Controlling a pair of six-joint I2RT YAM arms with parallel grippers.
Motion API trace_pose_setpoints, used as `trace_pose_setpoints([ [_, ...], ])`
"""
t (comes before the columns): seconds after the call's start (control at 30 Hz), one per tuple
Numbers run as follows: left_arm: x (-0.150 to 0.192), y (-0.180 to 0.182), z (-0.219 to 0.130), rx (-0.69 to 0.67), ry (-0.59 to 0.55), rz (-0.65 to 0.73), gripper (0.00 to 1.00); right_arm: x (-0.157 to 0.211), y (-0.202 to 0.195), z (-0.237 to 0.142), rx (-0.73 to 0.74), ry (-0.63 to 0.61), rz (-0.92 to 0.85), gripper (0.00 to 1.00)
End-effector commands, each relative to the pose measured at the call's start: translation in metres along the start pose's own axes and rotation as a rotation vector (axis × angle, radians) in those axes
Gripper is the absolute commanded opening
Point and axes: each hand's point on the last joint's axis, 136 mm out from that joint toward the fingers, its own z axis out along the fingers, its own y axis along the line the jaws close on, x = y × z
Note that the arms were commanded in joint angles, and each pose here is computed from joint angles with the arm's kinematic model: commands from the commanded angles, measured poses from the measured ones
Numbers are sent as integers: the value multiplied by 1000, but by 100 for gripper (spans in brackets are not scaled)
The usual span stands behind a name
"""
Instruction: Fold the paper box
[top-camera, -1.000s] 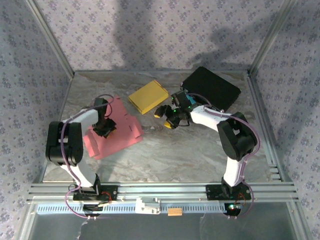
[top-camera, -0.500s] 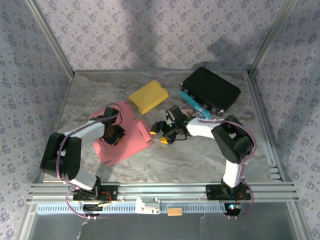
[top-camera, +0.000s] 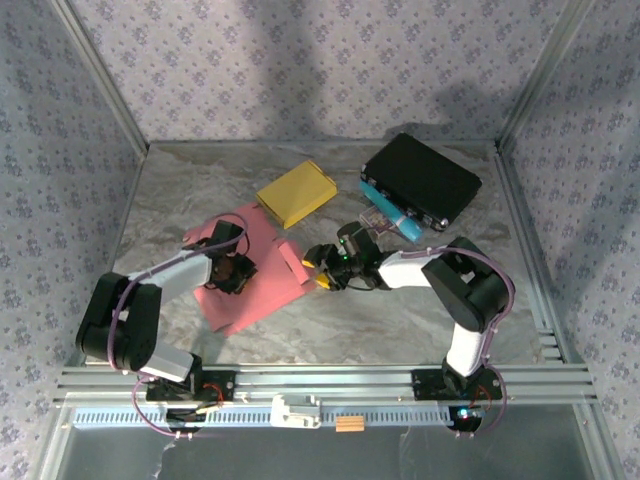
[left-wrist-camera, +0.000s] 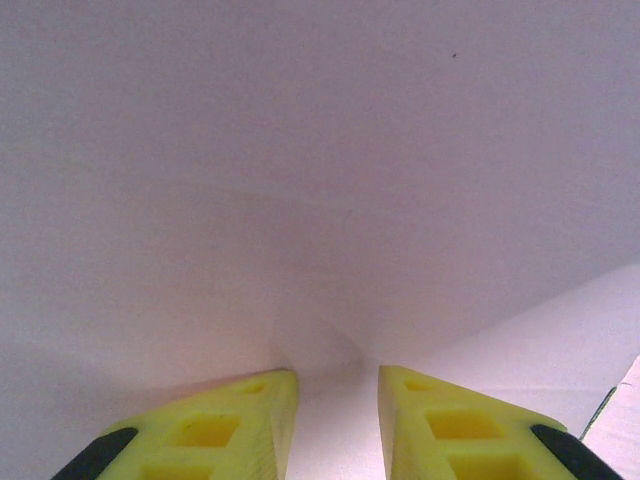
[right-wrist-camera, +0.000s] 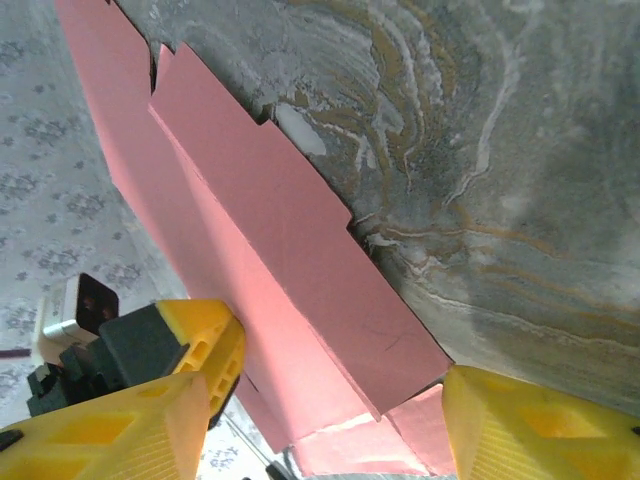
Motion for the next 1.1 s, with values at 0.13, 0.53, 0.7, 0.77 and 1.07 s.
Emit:
trace_pose_setpoints([
  [0.13, 28, 41, 11, -127, 98, -28, 31, 3, -15, 3, -23, -50, 121, 60],
  [0.53, 27, 36, 12, -122, 94, -22, 31, 9, -22, -10, 2, -111, 219, 62],
  [0.7, 29, 39, 12, -126, 97, -14, 30, -3, -13, -5, -36, -131, 206, 58],
  [0.77, 29, 39, 11, -128, 94, -12, 30, -3, -11, -5, -25, -134, 191, 57],
  [1.07, 28, 35, 9, -119, 91, -5, 30, -12, -26, 0, -1, -156, 177, 50],
])
